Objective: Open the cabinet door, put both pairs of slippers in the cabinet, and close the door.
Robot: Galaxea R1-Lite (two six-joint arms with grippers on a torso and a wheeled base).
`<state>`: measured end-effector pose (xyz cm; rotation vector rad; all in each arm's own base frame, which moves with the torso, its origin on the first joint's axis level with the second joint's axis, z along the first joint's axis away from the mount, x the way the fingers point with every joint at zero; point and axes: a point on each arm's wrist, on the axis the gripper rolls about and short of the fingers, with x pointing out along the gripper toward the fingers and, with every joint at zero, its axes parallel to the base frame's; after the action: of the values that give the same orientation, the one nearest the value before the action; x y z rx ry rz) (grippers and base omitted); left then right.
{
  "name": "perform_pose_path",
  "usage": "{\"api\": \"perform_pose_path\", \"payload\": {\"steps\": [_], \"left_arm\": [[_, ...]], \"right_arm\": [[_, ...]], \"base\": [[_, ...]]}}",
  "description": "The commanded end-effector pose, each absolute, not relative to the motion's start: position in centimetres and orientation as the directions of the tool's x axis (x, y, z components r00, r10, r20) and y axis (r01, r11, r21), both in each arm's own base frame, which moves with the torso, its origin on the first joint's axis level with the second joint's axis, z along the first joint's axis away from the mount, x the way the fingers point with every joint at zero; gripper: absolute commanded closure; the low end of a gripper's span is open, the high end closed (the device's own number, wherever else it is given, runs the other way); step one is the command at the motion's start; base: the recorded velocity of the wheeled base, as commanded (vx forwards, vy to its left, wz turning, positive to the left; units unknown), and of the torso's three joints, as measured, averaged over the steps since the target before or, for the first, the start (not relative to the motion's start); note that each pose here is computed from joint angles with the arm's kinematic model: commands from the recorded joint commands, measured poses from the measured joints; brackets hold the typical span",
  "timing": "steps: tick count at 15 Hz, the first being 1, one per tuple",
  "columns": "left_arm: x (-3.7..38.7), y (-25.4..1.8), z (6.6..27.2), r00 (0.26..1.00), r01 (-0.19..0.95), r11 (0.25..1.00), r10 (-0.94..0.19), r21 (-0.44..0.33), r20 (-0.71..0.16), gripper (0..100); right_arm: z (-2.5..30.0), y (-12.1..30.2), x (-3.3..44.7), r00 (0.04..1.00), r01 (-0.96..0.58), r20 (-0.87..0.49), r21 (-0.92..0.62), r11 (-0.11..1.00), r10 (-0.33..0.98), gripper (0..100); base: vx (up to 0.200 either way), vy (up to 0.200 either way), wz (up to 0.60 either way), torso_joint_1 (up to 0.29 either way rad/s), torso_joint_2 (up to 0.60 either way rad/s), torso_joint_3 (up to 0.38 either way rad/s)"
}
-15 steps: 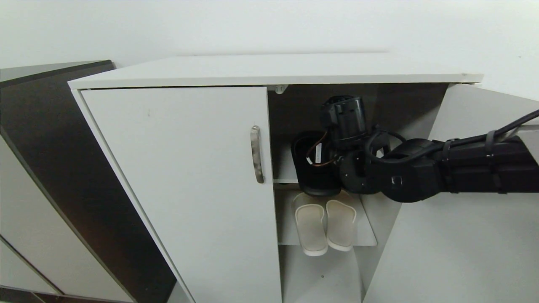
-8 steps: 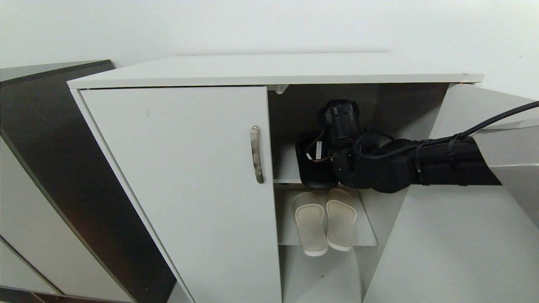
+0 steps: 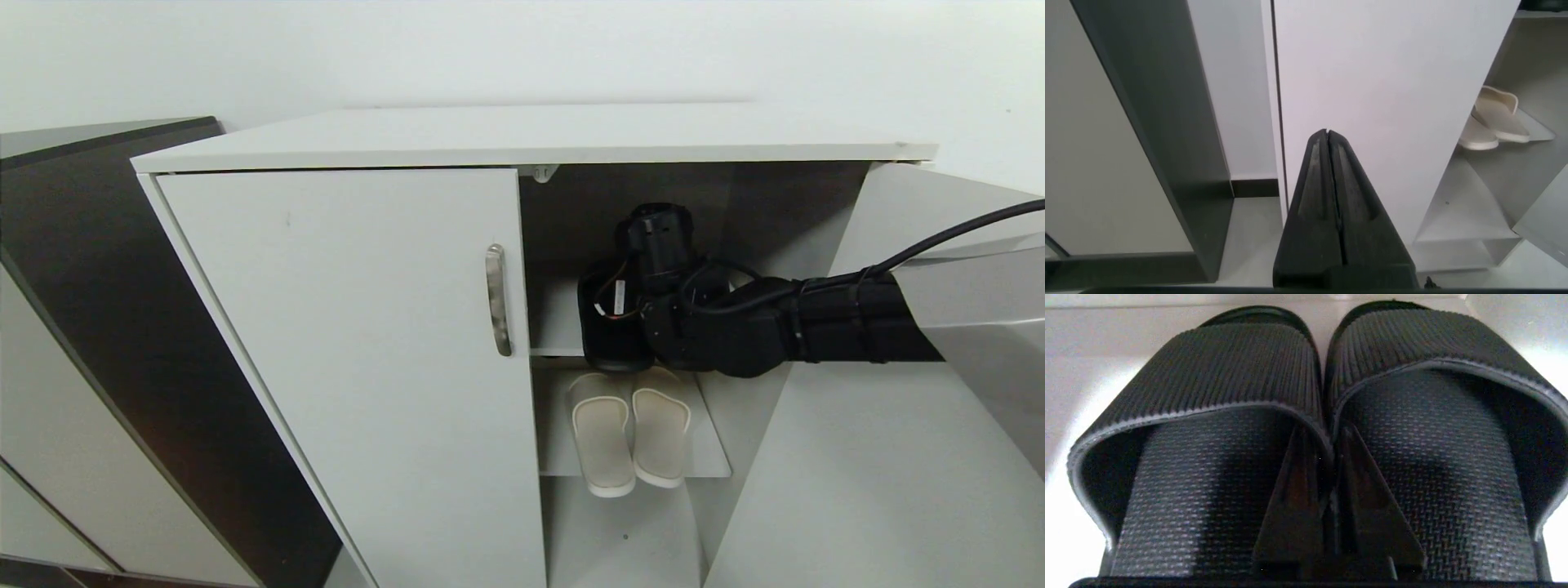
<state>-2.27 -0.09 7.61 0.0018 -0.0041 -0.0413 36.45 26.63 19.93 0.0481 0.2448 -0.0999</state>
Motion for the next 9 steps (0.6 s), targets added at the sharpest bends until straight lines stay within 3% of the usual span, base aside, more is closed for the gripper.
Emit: {"api": "perform_pose_path", "payload": {"steps": [1,3,4,9], "left_arm": [[-2.3,-0.1,7.6,0.999,0.041,0.999,-0.041,0.002,0.005,100],[-2.3,-0.1,7.6,0.999,0.04,0.999,-0.04,0.002,0.005,100],[-2.3,-0.1,7.6,0.999,0.041,0.999,-0.041,0.002,0.003,100],[-2.3,-0.1,7.6,0.999,0.04,0.999,-0.04,0.0,0.005,100]], "right_arm": [[19.7,26.6,36.6,0.964,0.107,-0.249,0.033,0.994,-0.095,100],[19.6,26.7,36.5,0.963,0.107,-0.25,0.032,0.994,-0.096,100],[19.6,26.6,36.6,0.963,0.11,-0.25,0.032,0.993,-0.099,0],[20.2,25.9,35.3,0.961,0.107,-0.257,0.024,0.994,-0.097,0]], "base": [[0.0,0.0,0.0,0.0,0.0,0.0],[0.0,0.0,0.0,0.0,0.0,0.0],[0.0,0.0,0.0,0.0,0.0,0.0],[0.0,0.0,0.0,0.0,0.0,0.0]]}}
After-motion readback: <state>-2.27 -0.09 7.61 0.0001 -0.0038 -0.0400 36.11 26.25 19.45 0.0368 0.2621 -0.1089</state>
